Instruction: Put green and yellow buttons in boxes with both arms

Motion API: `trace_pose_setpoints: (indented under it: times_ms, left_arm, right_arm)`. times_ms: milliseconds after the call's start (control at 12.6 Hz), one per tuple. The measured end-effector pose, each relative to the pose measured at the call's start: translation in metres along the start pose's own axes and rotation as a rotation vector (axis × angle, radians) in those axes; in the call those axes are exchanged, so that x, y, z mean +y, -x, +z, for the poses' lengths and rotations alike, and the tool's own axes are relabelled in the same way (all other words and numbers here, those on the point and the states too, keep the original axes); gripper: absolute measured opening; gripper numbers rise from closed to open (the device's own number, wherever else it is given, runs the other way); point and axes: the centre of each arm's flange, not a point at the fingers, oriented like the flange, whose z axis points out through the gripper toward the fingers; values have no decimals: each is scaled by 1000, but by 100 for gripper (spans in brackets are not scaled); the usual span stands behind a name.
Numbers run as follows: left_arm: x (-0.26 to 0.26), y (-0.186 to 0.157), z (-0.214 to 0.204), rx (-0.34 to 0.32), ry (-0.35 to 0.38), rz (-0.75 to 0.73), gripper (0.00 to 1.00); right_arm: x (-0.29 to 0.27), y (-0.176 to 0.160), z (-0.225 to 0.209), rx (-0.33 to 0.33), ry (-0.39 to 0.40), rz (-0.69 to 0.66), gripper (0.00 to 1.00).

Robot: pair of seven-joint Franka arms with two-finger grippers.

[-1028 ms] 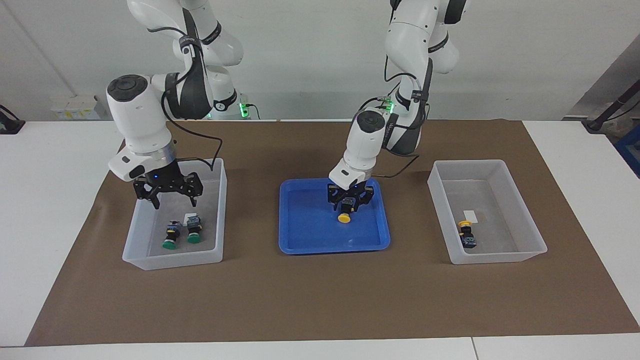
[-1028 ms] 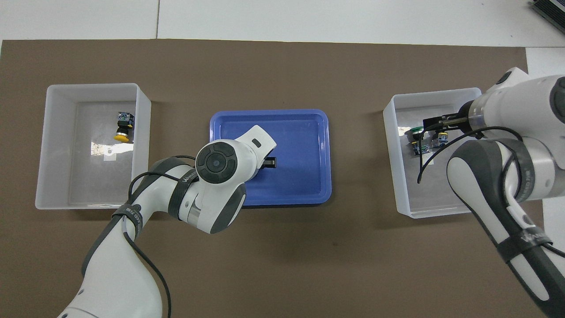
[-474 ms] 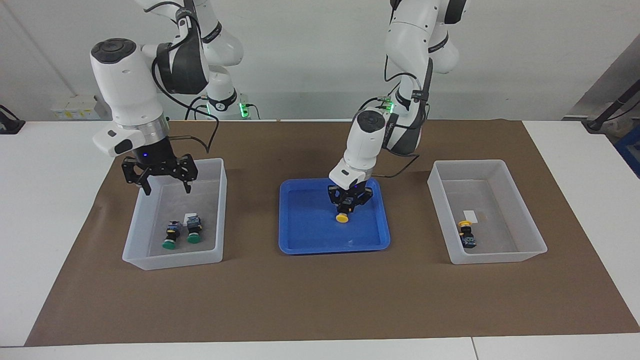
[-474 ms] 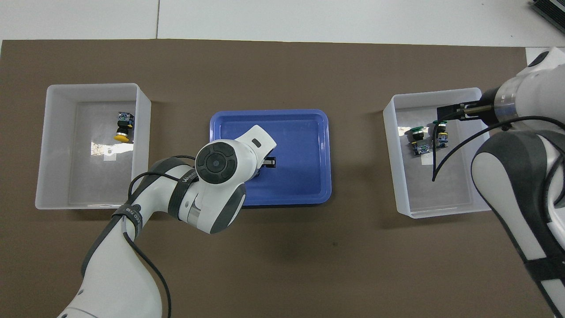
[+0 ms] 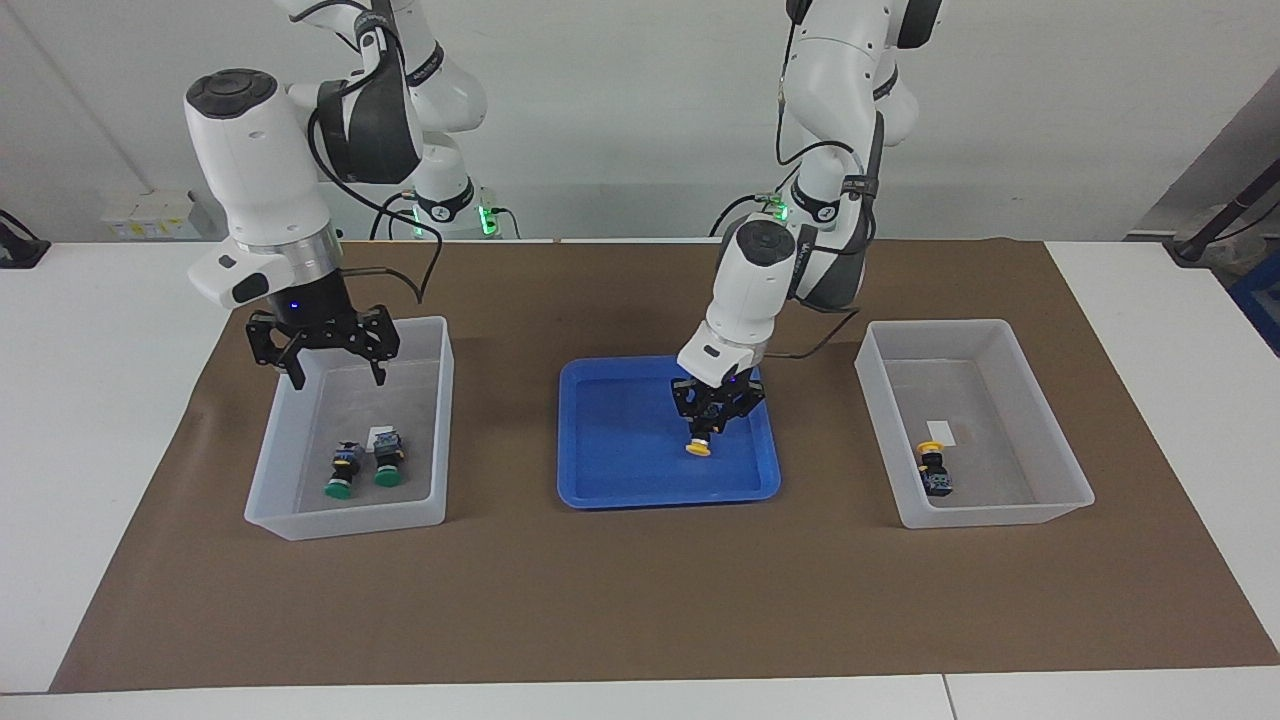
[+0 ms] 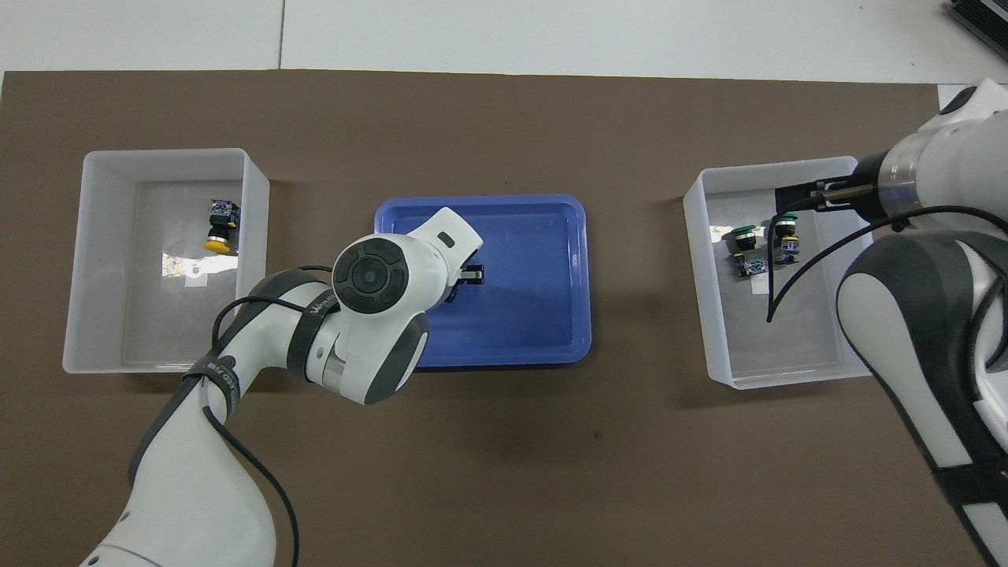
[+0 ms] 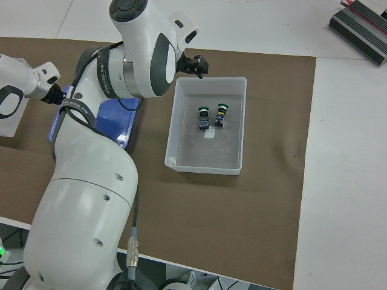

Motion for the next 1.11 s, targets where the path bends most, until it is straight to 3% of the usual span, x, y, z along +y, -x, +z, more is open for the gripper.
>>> trace_pose_setpoints:
  times_ms: [237, 474, 791, 1107]
  left_arm:
    - [-31, -33, -27, 17, -2, -57, 40]
    - [-77, -57, -43, 30, -12, -115, 40]
    - [-168, -100, -99, 6, -43, -111, 40]
    - [-255, -113, -113, -7, -65, -82, 40]
  right_arm:
    - [-1, -6, -15, 17, 0, 11, 100]
    - [-4, -2, -21, -37, 0, 8, 100]
    - [-8, 15, -49, -118, 14, 63, 100]
    - [-2, 32, -65, -187, 27, 79, 100]
